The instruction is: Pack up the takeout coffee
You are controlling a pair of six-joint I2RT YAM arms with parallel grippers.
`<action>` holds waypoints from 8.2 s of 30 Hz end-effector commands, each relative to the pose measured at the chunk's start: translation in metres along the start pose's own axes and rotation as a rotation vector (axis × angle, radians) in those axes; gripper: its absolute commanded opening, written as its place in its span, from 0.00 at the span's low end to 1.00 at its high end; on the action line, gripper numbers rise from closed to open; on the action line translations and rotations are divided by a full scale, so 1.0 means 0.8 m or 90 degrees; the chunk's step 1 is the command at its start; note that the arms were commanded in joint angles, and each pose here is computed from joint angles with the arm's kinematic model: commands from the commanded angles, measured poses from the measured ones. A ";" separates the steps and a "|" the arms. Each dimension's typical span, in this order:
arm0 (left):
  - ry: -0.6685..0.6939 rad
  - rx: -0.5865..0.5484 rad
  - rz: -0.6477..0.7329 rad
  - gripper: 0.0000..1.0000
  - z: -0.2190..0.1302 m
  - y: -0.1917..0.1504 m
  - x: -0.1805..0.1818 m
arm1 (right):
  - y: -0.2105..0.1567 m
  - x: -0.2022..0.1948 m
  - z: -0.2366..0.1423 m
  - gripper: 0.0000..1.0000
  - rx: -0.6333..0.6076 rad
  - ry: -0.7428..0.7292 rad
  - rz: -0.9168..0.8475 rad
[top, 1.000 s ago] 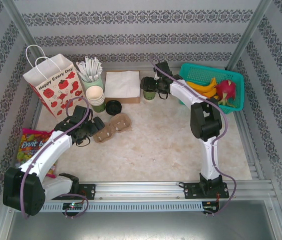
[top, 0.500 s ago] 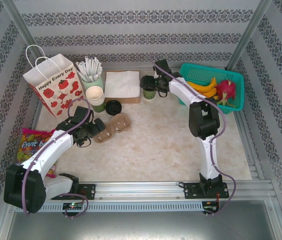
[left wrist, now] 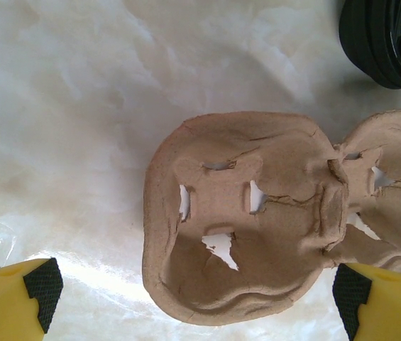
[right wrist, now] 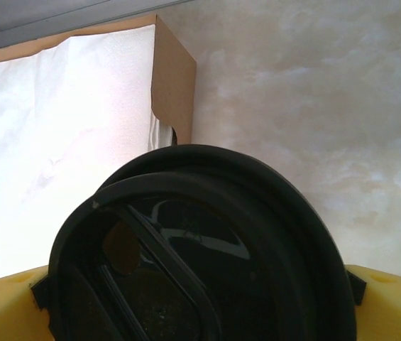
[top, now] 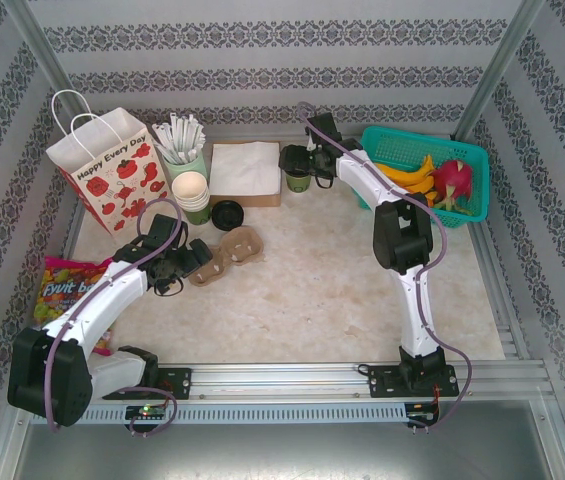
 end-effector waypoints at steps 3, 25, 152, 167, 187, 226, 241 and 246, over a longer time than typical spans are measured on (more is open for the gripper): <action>-0.002 0.001 -0.020 1.00 0.002 0.002 0.003 | 0.007 -0.008 -0.023 0.97 0.006 -0.031 -0.022; 0.007 0.002 -0.017 1.00 0.006 0.000 0.007 | 0.028 -0.009 -0.055 0.98 -0.030 -0.021 -0.020; 0.066 -0.207 -0.102 0.00 -0.171 0.389 0.050 | -0.213 0.032 -0.231 0.98 -0.085 -0.024 -0.150; 0.026 -0.291 -0.068 0.00 -0.257 0.357 0.026 | -0.221 0.026 -0.226 0.98 -0.069 -0.036 -0.150; 0.093 -0.260 -0.035 0.00 -0.321 0.181 0.046 | -0.215 0.037 -0.210 0.98 -0.030 -0.001 -0.192; -0.078 0.045 0.181 0.53 -0.164 0.056 -0.072 | -0.216 0.039 -0.080 0.55 0.246 -0.010 -0.289; -0.047 -0.221 0.099 1.00 -0.228 0.077 -0.025 | -0.195 0.023 -0.118 0.68 0.236 0.003 -0.333; 0.090 -0.314 0.013 1.00 -0.229 0.087 0.015 | -0.183 -0.010 -0.118 0.73 0.273 0.016 -0.375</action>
Point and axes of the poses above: each hand's point on the last joint's axis, 136 mm out from that joint toward the fingers, its own z axis out along the fingers, its own x axis along the line the jaws close on, y = z × x, the point moved 9 cm from there along -z, back along the fingers, and after that the axes turned 6 degrees about -z, right-handed, at the moved point
